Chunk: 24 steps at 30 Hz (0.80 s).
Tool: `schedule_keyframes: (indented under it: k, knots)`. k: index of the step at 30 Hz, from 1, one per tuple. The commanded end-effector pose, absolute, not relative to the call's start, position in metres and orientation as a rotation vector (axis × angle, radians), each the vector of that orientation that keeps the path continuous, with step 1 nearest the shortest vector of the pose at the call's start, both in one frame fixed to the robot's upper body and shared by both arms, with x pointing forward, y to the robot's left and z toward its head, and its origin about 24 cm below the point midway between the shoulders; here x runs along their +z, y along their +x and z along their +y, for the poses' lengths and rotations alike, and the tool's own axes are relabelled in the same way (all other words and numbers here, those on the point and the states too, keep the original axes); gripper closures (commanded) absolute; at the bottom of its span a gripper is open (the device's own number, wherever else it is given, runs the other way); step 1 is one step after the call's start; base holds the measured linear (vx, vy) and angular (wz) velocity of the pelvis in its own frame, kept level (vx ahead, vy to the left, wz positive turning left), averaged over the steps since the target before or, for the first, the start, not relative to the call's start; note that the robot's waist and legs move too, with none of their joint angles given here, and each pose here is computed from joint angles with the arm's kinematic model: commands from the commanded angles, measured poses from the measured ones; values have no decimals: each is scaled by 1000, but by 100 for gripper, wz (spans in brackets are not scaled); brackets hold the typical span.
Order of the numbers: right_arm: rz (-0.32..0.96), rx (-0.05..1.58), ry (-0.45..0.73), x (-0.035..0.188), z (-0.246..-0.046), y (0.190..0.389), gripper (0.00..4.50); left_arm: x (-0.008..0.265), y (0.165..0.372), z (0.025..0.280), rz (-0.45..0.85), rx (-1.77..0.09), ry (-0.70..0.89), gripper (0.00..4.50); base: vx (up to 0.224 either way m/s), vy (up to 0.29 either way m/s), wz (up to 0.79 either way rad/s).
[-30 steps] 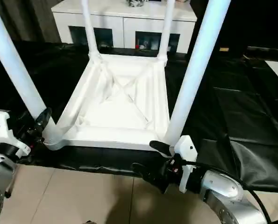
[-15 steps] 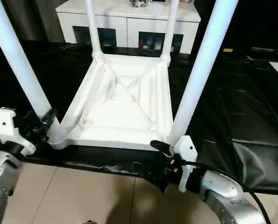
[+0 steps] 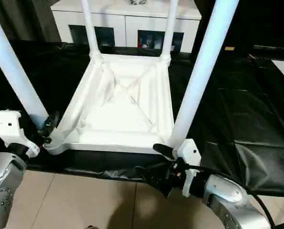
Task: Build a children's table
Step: Flip table
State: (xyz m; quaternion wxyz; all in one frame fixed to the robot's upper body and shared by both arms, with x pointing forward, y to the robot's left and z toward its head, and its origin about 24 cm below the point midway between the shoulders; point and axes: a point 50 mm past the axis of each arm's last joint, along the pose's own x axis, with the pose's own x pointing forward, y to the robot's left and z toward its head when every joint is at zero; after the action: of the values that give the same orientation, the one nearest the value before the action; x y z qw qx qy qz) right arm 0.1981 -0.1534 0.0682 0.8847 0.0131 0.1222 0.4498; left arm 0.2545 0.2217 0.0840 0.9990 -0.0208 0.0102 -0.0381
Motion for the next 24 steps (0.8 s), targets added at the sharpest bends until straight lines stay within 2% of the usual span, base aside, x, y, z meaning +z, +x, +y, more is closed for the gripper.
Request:
schedule_keyframes:
  k: [1, 8, 11, 14, 20, 24]
  knots:
    - [265, 924, 9, 66, -156, 197, 0, 87, 256, 224, -3, -34, -53, 243, 0, 0, 0]
    - [262, 924, 8, 66, -156, 198, 0, 87, 253, 220, -10, -26, -101, 247, 0, 0, 0]
    - [247, 901, 12, 67, -156, 201, 0, 91, 256, 206, -47, -10, -336, 247, 0, 0, 0]
    - [246, 889, 2, 66, -156, 202, 0, 96, 258, 196, -71, -16, -480, 247, 0, 0, 0]
    - [226, 815, -22, 63, -153, 208, 0, 96, 262, 178, -74, -69, -611, 247, 0, 0, 0]
    - [248, 727, 34, 57, -151, 216, 0, 94, 265, 169, -57, -60, -657, 247, 0, 0, 0]
